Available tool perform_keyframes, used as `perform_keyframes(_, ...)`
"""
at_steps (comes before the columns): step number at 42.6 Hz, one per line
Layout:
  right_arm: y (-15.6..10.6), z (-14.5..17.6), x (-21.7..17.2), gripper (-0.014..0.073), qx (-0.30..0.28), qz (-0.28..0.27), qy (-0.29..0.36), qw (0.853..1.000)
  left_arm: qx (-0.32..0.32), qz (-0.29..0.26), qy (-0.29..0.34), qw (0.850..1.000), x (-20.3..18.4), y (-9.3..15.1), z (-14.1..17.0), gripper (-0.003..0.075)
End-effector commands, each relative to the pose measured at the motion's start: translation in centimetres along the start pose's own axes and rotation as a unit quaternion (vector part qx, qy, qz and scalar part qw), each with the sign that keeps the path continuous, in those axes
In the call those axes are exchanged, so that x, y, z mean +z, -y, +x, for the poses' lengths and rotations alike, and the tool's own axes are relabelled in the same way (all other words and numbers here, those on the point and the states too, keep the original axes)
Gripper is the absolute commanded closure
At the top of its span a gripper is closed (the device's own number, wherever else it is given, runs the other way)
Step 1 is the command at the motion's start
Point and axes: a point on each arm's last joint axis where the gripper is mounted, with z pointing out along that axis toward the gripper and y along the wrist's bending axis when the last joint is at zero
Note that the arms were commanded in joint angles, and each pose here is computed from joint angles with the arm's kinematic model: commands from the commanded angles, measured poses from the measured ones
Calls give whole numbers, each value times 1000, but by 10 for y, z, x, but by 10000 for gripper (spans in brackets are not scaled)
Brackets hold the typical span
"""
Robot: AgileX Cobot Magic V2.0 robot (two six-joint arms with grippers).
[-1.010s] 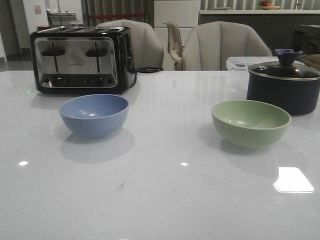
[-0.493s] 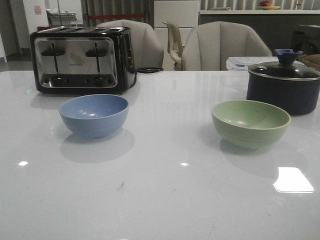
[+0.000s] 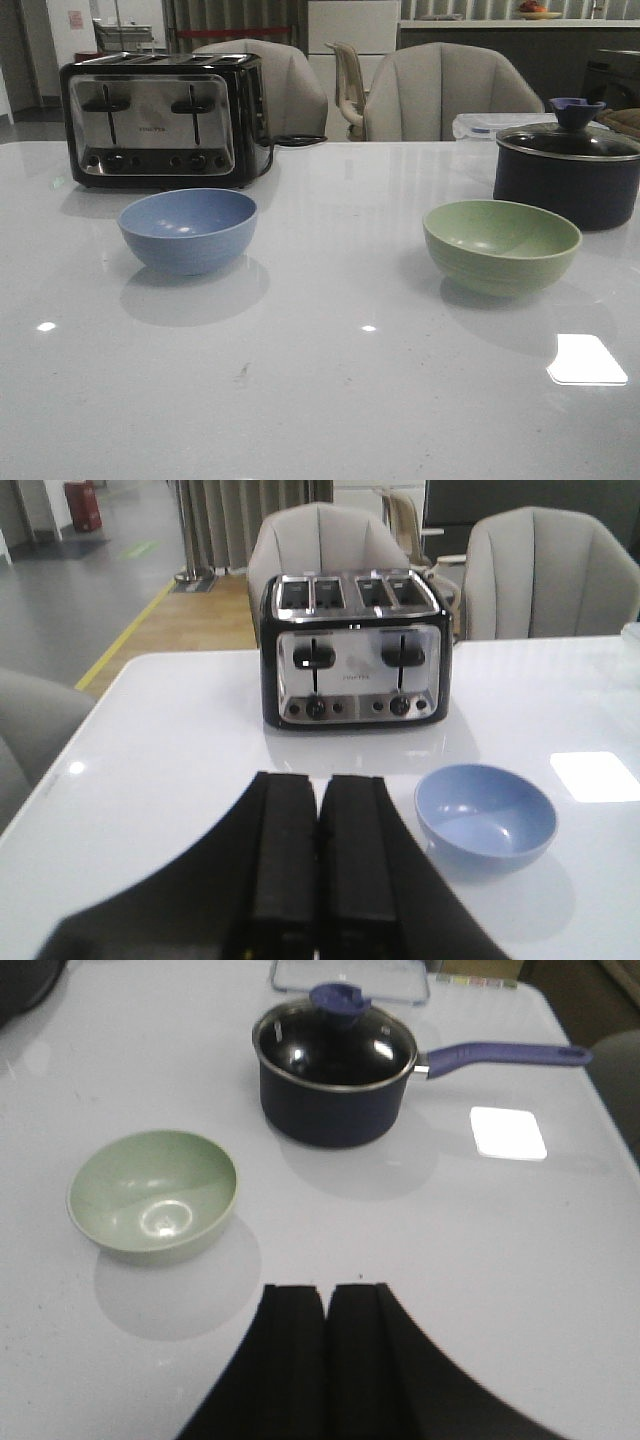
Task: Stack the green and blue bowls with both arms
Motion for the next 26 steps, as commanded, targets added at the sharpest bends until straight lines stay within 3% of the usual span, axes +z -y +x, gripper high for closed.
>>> perform_keyframes(1, 0, -11, 11, 561, -7, 3, 15, 1000, -4, -1, 26, 1000, 6, 0, -6, 618)
perform_keyframes(8, -1, -9, 27, 553, -8, 2, -17, 1000, -5, 0, -2, 1000, 14, 0, 5, 618)
perform_keyframes(12, -1, -9, 32, 449, -9, 2, -28, 1000, -5, 1, -33, 999, 18, 0, 9, 592)
perform_keyframes(15, -1, -9, 33, 290, -9, 2, -30, 1000, -5, 1, -51, 999, 23, 0, 11, 511)
perform_keyframes(20, -1, -9, 33, 76, -9, 2, -27, 1000, -5, 2, -80, 997, 32, 0, 15, 276)
perform_keyframes(23, -1, -10, 33, 30, -9, 2, -22, 1000, -6, 2, -101, 995, 39, 0, 18, 197)
perform_keyframes(26, -1, -10, 33, 28, -9, 2, -20, 1000, -6, 2, -126, 992, 48, 0, 21, 185)
